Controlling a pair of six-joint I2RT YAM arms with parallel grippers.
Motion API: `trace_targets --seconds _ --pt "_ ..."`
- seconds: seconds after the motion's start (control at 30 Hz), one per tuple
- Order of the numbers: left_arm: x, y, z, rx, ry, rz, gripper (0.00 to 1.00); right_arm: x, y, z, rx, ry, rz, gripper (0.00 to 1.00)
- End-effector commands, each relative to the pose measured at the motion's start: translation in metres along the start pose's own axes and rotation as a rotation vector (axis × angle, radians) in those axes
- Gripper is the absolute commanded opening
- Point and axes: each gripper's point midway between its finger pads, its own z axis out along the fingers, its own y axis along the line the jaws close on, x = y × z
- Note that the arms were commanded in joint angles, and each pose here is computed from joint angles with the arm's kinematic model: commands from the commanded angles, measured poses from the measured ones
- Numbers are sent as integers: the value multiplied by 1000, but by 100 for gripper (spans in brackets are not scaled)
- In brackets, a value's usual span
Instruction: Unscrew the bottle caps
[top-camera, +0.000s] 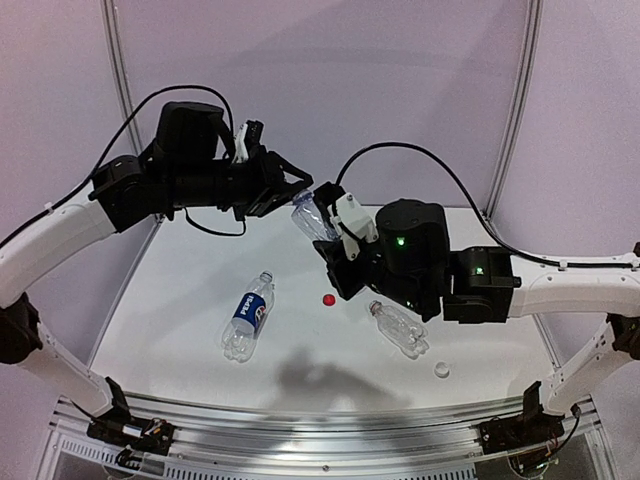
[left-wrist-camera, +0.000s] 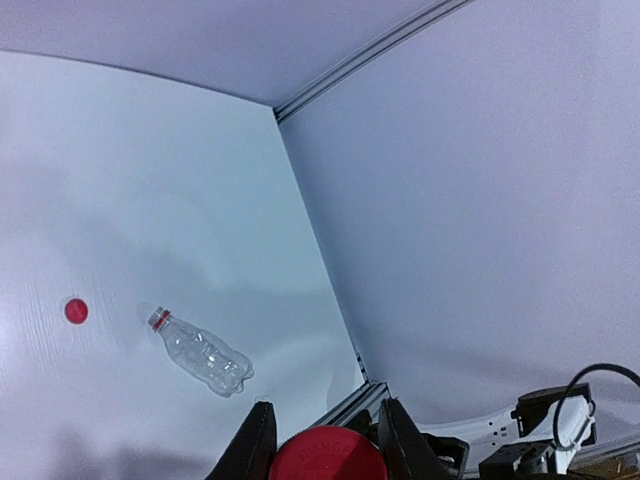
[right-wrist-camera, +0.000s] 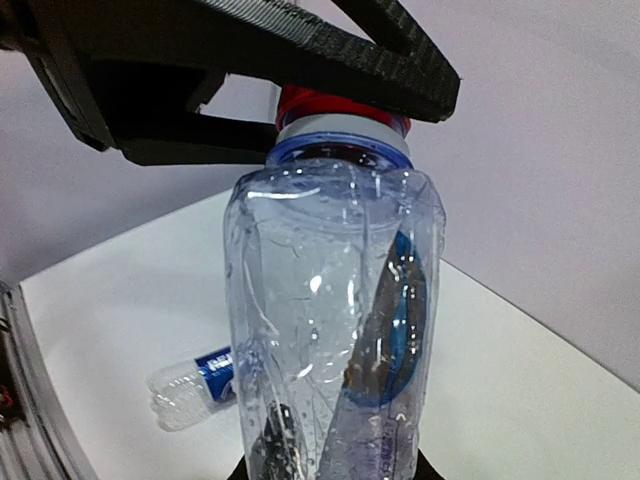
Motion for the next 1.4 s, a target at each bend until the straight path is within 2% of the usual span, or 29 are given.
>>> trace_targets --seconds 0.0,0.13,0.23,0.3,0.43,0.5,0.63,0.77,0.87,1.0,1.17,1.27,1.37 --pt "59 22 20 -97 215 -56 17 16 -15 2 101 52 -123 0" --pt "60 19 25 -73 220 -52 22 16 -8 -2 42 31 -96 0" --pt "58 15 25 -54 213 -37 33 16 -4 -7 4 12 -66 0" --pt "56 12 24 -33 201 -24 44 19 -2 -10 -20 12 -54 0" --pt "49 5 17 12 159 12 75 15 -4 -20 -45 -23 14 0" --pt "45 2 10 29 137 30 86 18 -5 -23 -51 -26 33 0" --pt "42 3 -1 59 103 62 97 21 -5 -28 -67 -30 59 0" --pt "41 3 -11 109 69 96 99 16 3 -35 -142 -64 106 0" --pt "35 -7 -25 208 31 122 99 12 12 -43 -218 -95 162 0" --pt "34 -23 -38 318 37 179 98 8 25 -52 -322 -128 225 0" --pt "34 -35 -42 408 60 192 89 1 37 -59 -410 -155 264 0" --pt "37 -42 -40 437 86 196 80 -2 40 -58 -422 -158 267 0" --pt "40 -43 -35 442 106 195 76 -4 42 -56 -425 -160 267 0"
